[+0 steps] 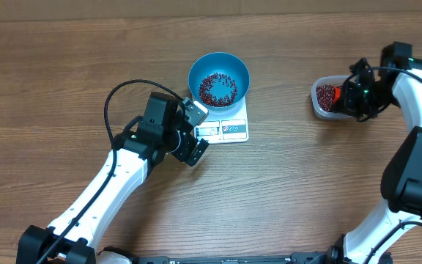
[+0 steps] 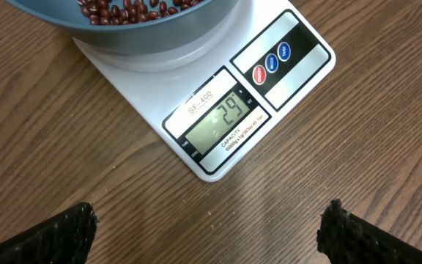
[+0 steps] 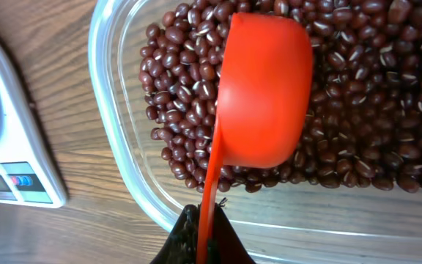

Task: Scoop item into bowl and weigh 150g on scale
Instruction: 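Return the empty scoop right and dip it into the bean tub, then scoop beans and lift the filled scoop out of the tub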

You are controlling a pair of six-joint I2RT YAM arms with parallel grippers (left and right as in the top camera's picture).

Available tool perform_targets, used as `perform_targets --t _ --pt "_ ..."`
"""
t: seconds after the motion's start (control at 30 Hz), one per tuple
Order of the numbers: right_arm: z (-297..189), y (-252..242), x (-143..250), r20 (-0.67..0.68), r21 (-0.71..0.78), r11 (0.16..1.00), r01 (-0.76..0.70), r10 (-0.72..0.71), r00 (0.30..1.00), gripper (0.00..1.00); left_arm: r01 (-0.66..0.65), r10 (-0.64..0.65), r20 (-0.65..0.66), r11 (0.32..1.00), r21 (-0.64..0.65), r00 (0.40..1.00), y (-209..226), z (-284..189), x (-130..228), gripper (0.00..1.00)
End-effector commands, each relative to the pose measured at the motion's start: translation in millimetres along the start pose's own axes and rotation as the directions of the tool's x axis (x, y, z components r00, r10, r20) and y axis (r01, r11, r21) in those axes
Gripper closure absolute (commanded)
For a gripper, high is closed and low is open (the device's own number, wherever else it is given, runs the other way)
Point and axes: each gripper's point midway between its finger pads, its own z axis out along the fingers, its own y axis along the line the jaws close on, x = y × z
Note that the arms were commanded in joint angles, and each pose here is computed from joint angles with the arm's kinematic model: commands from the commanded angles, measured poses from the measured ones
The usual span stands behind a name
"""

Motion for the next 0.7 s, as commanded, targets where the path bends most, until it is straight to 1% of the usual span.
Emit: perform_targets --t 0.0,0.2,0.33,0.4,0.57,0.67 --pt "-7.0 15.4 -6.4 0.026 -0.16 0.987 0.003 0.001 1.0 0.96 0.009 -0.009 -0.011 1.0 0.015 1.0 -2.7 3.7 4.6 0.0" --pt "-23.6 11.1 -10.4 0.062 -0.282 0.958 -0.047 0.067 0.996 0.96 0.009 -0.009 -0.012 1.0 0.015 1.0 -2.8 3.7 4.8 0.01" --pt "-30.4 -1.2 -5.8 0.058 -0.29 0.954 -0.072 0.093 0.994 0.96 0.009 -0.009 -0.012 1.0 0.015 1.0 -2.8 3.7 4.8 0.0" --pt "-33.6 -2.7 -4.1 0.062 -0.307 0.95 -0.064 0.087 0.994 0.96 0.009 -0.009 -0.012 1.0 0.015 1.0 -2.8 3.7 4.8 0.0" --pt "-53.7 -8.6 1.9 0.096 -0.412 0.91 -0.046 0.094 0.991 0.96 0.009 -0.009 -0.012 1.0 0.015 1.0 -2.8 3.7 4.8 0.01" --pt "-62.0 -16.0 4.8 0.11 -0.437 0.898 -0.052 0.111 0.988 0.96 0.009 -0.009 -0.012 1.0 0.015 1.0 -2.8 3.7 4.8 0.0"
